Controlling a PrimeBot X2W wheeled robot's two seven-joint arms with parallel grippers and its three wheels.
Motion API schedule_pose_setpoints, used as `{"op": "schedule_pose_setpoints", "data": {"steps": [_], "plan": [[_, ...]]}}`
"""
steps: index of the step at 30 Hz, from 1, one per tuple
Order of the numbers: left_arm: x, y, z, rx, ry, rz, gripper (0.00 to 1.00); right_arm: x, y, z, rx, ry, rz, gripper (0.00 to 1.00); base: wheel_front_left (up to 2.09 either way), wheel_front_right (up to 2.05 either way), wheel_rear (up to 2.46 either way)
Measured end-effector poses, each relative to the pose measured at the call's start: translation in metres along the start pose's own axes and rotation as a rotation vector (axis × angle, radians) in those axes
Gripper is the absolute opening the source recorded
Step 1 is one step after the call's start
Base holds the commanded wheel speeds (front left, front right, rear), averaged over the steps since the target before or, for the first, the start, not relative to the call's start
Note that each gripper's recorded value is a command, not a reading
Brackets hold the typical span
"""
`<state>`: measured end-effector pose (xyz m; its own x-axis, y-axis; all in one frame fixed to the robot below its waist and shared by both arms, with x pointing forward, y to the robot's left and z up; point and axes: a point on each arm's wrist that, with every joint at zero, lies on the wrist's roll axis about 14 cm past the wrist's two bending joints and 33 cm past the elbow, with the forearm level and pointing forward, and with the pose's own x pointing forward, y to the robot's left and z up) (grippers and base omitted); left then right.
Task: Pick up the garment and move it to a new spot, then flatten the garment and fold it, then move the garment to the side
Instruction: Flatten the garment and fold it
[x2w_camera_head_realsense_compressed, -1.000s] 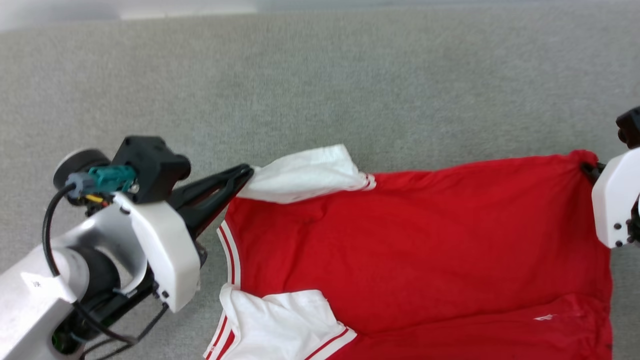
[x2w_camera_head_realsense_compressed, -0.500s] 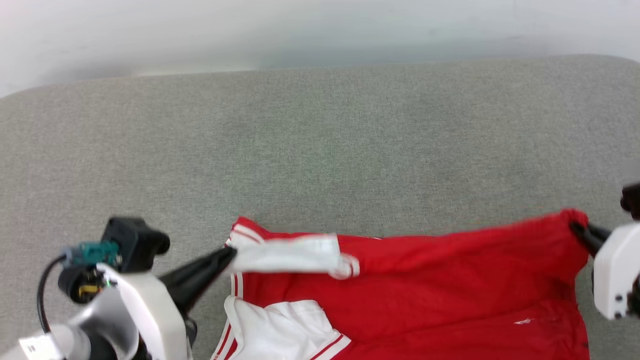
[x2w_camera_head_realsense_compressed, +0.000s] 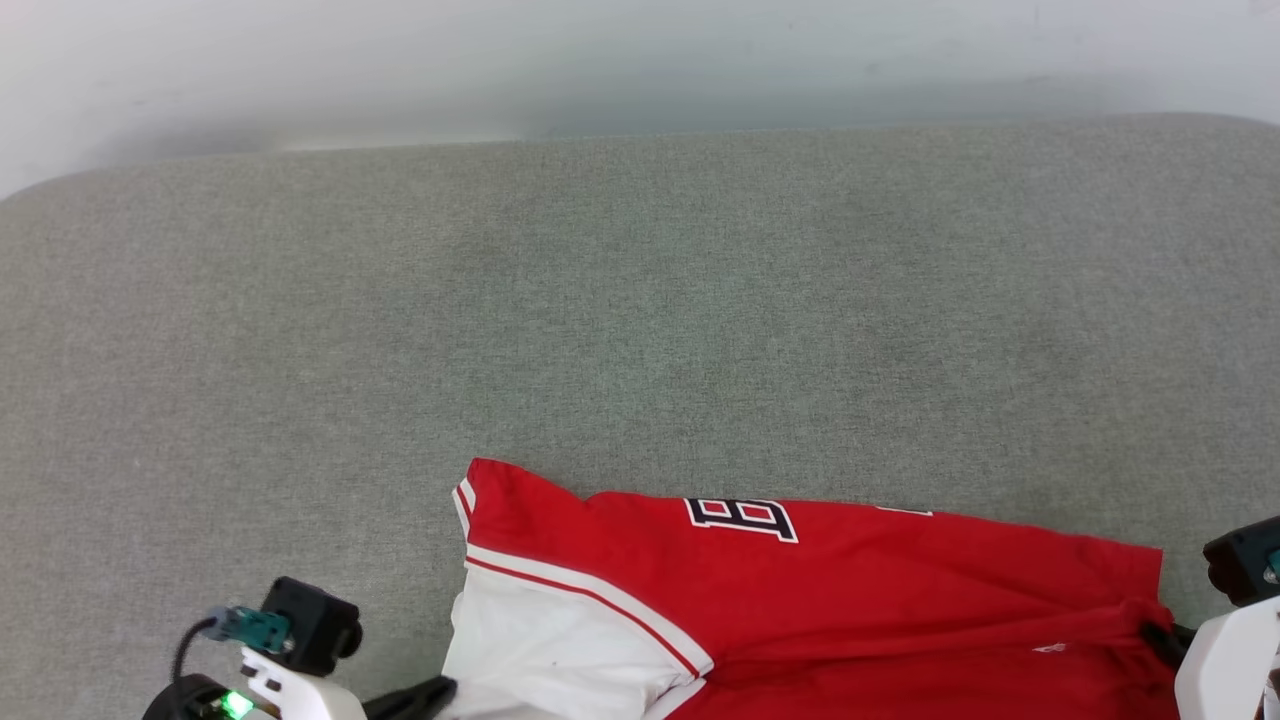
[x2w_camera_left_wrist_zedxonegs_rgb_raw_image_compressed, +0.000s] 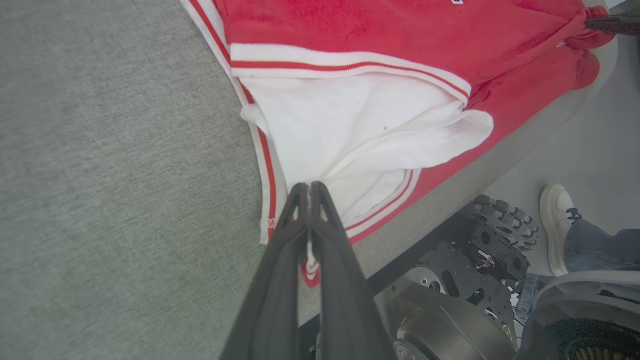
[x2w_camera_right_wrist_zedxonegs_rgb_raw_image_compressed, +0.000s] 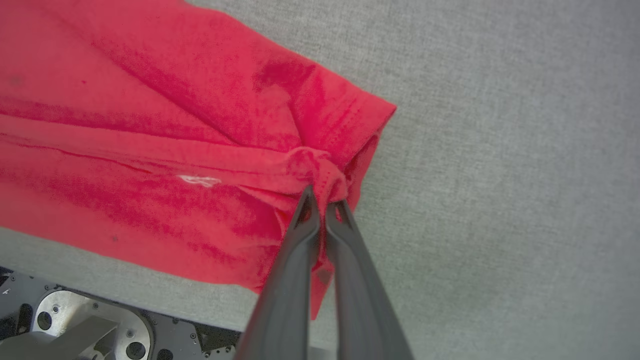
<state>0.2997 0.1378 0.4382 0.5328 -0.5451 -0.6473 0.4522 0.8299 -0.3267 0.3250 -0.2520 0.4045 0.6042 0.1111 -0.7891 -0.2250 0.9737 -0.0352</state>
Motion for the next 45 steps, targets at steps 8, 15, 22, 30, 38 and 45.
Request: {"op": "schedule_pose_setpoints", "data": {"steps": [8, 15, 22, 30, 38, 45], "plan": [[0.017, -0.002, -0.027, -0.014, 0.091, -0.017, 0.00, 0.007, 0.004, -0.022, -0.070, 0.074, 0.011, 0.00, 0.00, 0.00, 0.00], [0.028, -0.001, -0.037, -0.002, 0.121, -0.023, 0.00, 0.014, 0.004, -0.037, -0.124, 0.110, 0.007, 0.21, 0.00, 0.00, 0.00], [0.031, -0.009, -0.032, 0.007, 0.053, -0.025, 1.00, 0.012, 0.008, -0.021, -0.046, 0.022, 0.016, 1.00, 0.00, 0.00, 0.00], [0.013, -0.015, 0.049, 0.063, -0.327, 0.013, 1.00, -0.019, 0.011, 0.040, 0.045, -0.215, 0.022, 1.00, 0.00, 0.00, 0.00], [-0.022, 0.013, 0.111, 0.088, -0.750, 0.195, 1.00, -0.032, 0.007, 0.051, 0.171, -0.290, -0.023, 1.00, 0.00, 0.00, 0.00], [-0.052, 0.033, 0.137, 0.074, -0.954, 0.348, 1.00, -0.024, 0.002, 0.025, 0.300, -0.237, -0.084, 1.00, 0.00, 0.00, 0.00]]}}
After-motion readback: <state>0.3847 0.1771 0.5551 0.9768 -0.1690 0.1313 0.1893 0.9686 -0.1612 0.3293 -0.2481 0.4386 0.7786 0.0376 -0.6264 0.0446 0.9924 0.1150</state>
